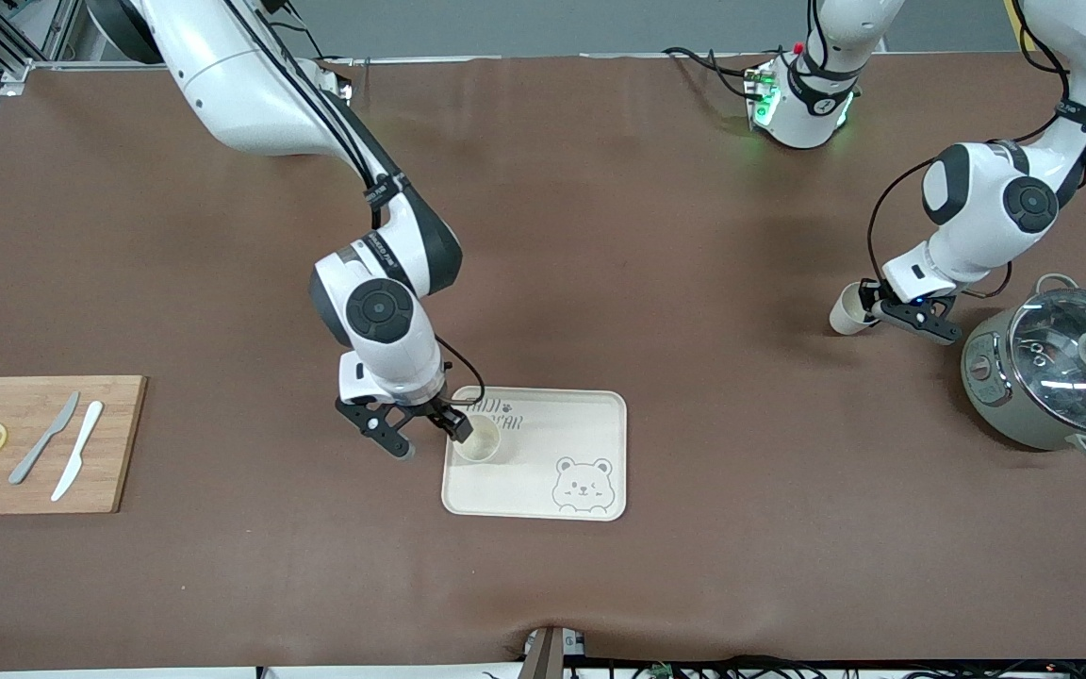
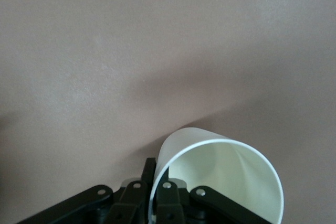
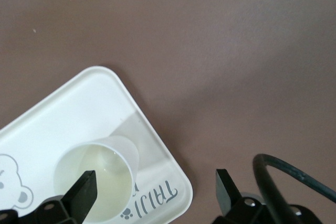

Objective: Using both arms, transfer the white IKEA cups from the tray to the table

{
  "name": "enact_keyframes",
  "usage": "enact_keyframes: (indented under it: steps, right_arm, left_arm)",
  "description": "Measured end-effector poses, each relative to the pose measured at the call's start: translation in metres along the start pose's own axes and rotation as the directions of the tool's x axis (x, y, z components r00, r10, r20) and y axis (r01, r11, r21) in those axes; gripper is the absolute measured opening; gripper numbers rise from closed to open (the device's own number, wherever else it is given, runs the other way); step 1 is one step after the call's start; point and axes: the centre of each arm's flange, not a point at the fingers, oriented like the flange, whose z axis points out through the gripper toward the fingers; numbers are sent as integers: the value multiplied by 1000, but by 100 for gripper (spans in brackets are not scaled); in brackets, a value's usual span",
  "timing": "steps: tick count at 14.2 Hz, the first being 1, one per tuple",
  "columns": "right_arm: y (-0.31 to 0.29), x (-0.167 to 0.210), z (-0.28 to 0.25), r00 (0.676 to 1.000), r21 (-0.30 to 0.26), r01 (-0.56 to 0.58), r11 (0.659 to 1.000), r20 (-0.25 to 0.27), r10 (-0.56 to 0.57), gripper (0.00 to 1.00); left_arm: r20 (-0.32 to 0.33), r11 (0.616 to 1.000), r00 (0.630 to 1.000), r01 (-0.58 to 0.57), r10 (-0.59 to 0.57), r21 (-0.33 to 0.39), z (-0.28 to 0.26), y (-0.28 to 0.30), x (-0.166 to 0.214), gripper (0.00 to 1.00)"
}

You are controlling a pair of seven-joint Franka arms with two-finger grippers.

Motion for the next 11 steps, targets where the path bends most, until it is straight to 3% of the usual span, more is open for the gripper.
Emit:
enact_keyframes:
  steps: [11]
  right_arm:
    - [-6, -15, 36, 1000, 4, 19, 1000, 8, -19, 100]
  left_arm:
    - [13, 1000, 1000, 4, -4, -14, 4, 1, -2, 4]
